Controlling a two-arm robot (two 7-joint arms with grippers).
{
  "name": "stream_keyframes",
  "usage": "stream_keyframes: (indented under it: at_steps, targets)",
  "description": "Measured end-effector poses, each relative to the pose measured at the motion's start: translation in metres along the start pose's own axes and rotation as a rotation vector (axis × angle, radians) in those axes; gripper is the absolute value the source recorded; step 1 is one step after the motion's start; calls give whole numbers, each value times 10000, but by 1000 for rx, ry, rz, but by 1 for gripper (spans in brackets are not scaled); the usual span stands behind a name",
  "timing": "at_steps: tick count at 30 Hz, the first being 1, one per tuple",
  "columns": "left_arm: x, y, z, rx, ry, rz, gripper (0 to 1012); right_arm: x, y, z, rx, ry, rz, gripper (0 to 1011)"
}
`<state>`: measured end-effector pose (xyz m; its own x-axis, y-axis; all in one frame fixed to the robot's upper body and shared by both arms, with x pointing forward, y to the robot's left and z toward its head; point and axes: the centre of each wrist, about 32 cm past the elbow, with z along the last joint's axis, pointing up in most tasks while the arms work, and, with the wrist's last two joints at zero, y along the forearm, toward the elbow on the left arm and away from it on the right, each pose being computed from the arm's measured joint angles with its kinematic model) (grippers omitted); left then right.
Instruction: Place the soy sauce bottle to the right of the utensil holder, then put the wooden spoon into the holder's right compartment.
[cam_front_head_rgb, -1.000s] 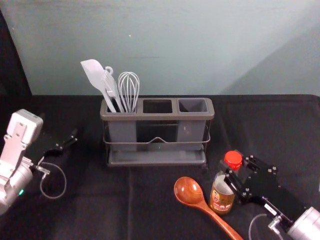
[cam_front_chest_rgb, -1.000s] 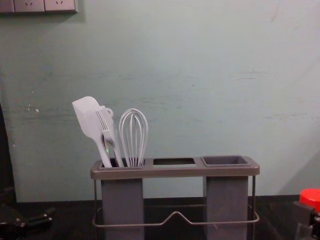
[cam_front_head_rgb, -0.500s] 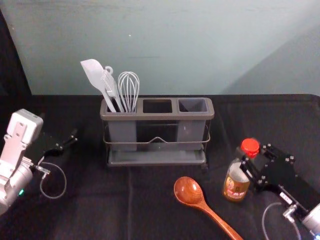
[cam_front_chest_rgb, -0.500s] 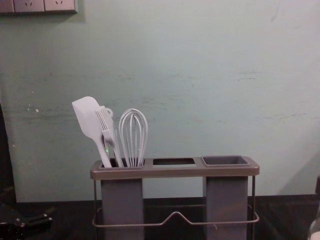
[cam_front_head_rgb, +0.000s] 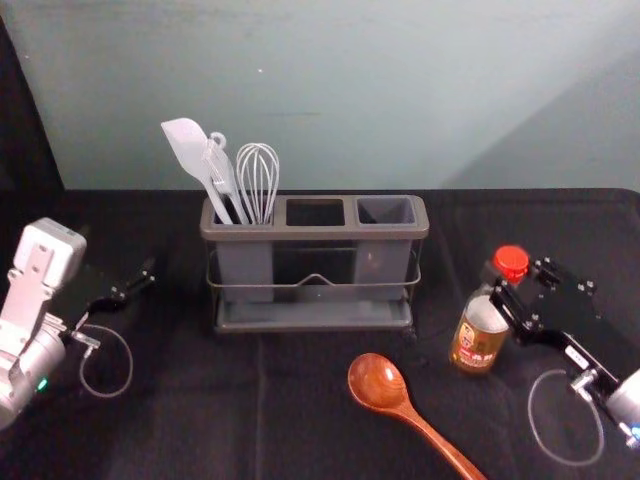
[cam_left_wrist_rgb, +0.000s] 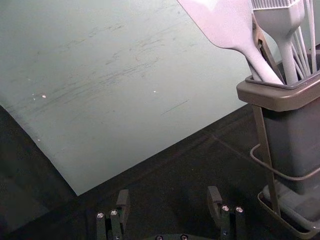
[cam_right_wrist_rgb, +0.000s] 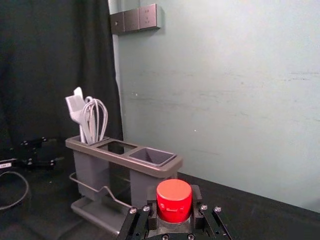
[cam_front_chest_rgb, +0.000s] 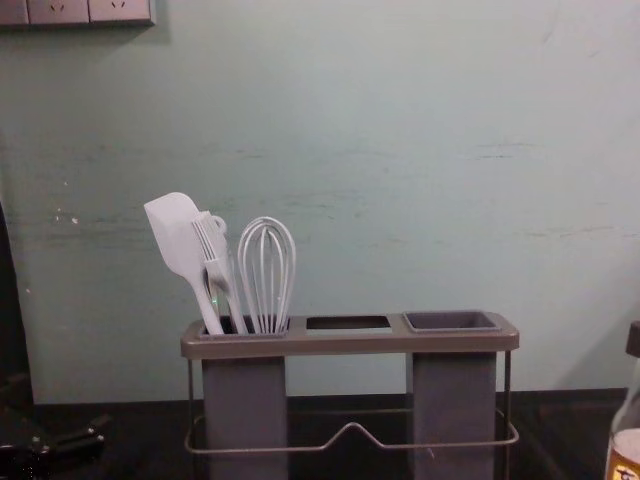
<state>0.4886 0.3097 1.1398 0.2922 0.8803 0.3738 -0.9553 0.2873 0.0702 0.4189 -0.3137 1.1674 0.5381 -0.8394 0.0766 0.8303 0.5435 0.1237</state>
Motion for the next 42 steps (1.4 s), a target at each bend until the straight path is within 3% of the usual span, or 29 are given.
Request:
stream_keyframes:
  at_steps: [22,42]
  targets:
    - [0,0,0,0,0,0,1011,224,431,-138,0,12,-22,382]
    - [0,0,0,0,0,0,1011,308,712,-241,-7,30,-31,382]
